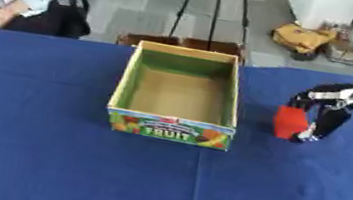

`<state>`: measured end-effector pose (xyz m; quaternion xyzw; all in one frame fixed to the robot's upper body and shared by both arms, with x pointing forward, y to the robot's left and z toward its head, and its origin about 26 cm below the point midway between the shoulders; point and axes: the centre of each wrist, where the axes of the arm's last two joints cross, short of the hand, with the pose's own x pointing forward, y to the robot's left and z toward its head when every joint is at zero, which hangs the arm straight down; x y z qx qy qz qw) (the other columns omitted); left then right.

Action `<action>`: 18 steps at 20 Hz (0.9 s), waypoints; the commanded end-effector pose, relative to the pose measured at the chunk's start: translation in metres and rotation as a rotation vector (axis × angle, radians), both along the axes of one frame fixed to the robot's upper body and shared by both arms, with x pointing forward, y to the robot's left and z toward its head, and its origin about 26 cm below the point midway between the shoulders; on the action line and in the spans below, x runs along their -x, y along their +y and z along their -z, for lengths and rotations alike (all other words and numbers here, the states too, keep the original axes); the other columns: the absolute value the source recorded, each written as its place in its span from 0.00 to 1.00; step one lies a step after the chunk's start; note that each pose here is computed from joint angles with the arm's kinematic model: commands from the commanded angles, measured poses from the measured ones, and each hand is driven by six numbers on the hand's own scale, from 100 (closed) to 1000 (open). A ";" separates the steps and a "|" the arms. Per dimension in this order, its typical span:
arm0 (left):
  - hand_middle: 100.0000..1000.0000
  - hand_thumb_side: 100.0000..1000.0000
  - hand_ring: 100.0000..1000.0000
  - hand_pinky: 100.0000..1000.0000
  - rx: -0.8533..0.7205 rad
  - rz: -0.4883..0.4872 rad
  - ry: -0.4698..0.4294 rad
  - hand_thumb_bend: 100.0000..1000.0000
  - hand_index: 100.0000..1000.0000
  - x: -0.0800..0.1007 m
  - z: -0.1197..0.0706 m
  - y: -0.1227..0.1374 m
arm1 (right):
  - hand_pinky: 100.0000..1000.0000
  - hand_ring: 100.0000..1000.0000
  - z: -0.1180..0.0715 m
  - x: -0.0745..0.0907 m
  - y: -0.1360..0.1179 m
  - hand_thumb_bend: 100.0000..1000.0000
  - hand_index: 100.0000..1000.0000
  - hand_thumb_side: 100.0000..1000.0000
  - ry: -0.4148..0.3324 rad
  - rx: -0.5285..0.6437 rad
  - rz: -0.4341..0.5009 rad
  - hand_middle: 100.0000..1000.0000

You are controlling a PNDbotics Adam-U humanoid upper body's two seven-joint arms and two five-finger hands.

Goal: Pick up objects on the table and place them in the box.

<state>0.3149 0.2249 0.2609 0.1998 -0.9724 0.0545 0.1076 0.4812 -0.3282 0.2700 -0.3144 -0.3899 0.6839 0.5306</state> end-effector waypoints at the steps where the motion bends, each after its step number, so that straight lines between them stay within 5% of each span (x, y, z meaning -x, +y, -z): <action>1: 0.81 0.93 0.84 0.69 -0.006 0.001 -0.027 0.00 0.93 0.003 -0.007 0.001 | 0.75 0.88 -0.009 0.001 -0.003 0.38 0.91 0.29 -0.039 0.004 0.010 0.81; 7: 0.81 0.93 0.84 0.69 -0.004 0.003 -0.026 0.00 0.93 0.003 -0.008 0.000 | 0.61 0.78 -0.004 -0.001 -0.003 0.30 0.80 0.29 -0.114 -0.025 0.023 0.69; 13: 0.81 0.93 0.84 0.69 -0.004 0.002 -0.024 0.00 0.93 0.003 -0.008 0.000 | 0.48 0.68 -0.002 -0.002 -0.002 0.00 0.72 0.23 -0.205 -0.061 0.038 0.62; 18: 0.81 0.93 0.84 0.69 -0.002 0.002 -0.022 0.00 0.93 0.003 -0.007 0.000 | 0.32 0.56 -0.002 -0.003 -0.002 0.00 0.60 0.19 -0.258 -0.087 0.054 0.51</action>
